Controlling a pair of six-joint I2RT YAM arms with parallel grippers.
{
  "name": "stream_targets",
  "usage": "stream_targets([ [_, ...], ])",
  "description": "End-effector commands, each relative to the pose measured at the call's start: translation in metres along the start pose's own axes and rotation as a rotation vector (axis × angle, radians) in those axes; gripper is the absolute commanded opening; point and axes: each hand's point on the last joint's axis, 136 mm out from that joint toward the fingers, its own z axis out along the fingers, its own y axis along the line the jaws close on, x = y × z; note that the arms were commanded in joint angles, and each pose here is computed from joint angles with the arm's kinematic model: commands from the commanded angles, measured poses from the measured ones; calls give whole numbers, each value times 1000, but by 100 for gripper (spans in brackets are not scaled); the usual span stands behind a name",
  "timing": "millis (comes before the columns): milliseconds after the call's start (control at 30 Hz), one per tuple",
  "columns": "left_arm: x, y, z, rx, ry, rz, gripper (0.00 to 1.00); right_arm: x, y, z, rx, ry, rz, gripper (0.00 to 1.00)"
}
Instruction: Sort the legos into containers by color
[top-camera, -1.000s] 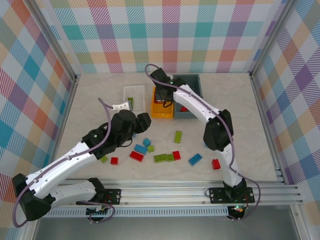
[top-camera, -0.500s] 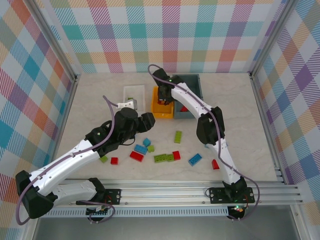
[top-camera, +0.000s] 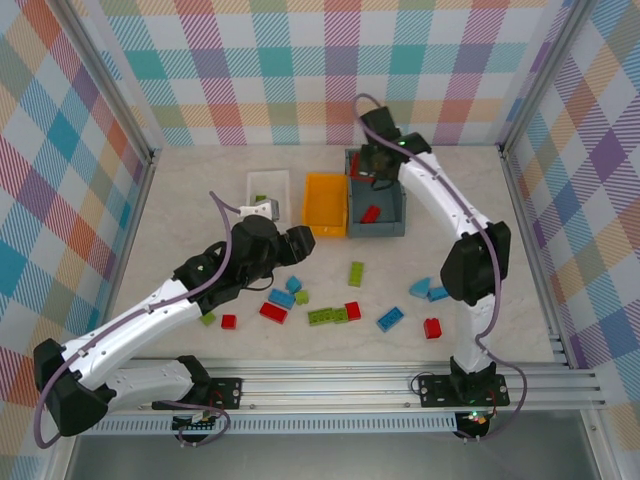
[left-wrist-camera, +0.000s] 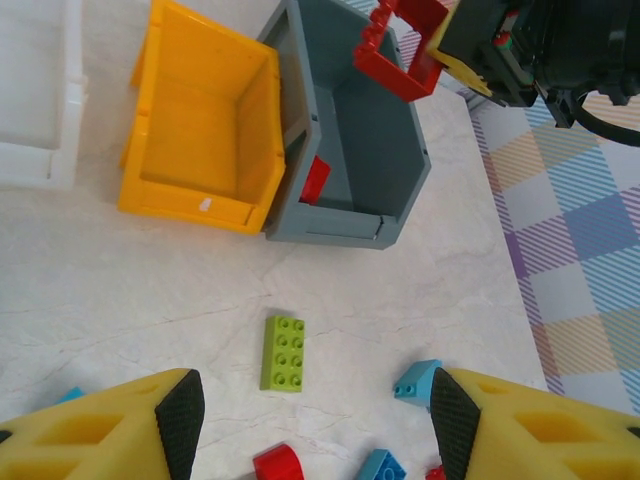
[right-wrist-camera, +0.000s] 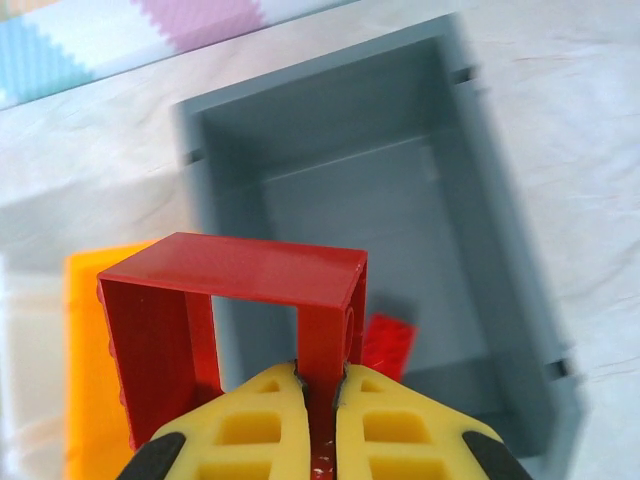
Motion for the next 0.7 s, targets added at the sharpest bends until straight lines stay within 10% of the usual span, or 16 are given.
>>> stream_targets([
  [0, 1, -6, 11, 32, 14, -8, 64, 7, -2, 31, -39, 70, -37, 0],
  [433, 10, -18, 20, 54, 53, 4, 63, 26, -12, 126, 13, 222, -95, 5],
  [667, 14, -16, 18, 36, 56, 8, 64, 15, -8, 103, -16, 189, -107, 40],
])
